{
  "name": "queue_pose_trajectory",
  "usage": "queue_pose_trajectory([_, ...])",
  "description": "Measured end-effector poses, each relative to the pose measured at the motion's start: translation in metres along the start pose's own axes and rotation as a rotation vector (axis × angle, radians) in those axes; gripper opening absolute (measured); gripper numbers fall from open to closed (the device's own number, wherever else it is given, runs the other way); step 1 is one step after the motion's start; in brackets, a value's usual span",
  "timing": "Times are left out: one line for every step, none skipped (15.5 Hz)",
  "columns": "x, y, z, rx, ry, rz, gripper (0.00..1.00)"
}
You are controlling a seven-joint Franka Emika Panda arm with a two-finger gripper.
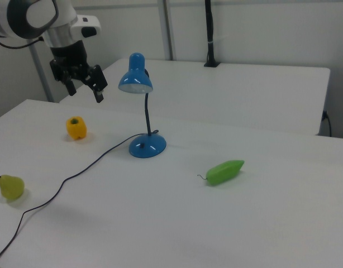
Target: Turn off lamp
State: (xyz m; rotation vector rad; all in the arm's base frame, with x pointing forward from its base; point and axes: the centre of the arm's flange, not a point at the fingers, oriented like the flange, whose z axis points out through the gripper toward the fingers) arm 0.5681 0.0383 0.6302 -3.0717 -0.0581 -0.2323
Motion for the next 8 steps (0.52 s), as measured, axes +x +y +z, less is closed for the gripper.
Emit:
queue_pose_trajectory([0.0012, 0.0026, -0.0011, -0.001, 0.011, 0.004, 1.00])
queue_pose_trajectory([0.0014, 0.0041, -0.0013, -0.001, 0.013, 0.007, 1.00])
queue_pose_trajectory([0.0014, 0.0046, -0.0011, -0.001, 0.012, 0.008, 1.00])
queue_pose_trajectory([0.0013, 0.0046, -0.0006, -0.001, 0.011, 0.012, 1.00])
queue_pose_trajectory([0.0012, 0.0044, 0.0001, -0.001, 0.010, 0.024, 1.00])
queue_pose_trajectory([0.0011, 0.0038, 0.0006, -0.001, 0.009, 0.040, 1.00])
queue_pose_trajectory([0.0010, 0.0029, 0.0011, 0.000, 0.008, 0.047, 1.00])
queue_pose_trajectory([0.0010, 0.0019, 0.0015, 0.000, 0.007, 0.052, 1.00])
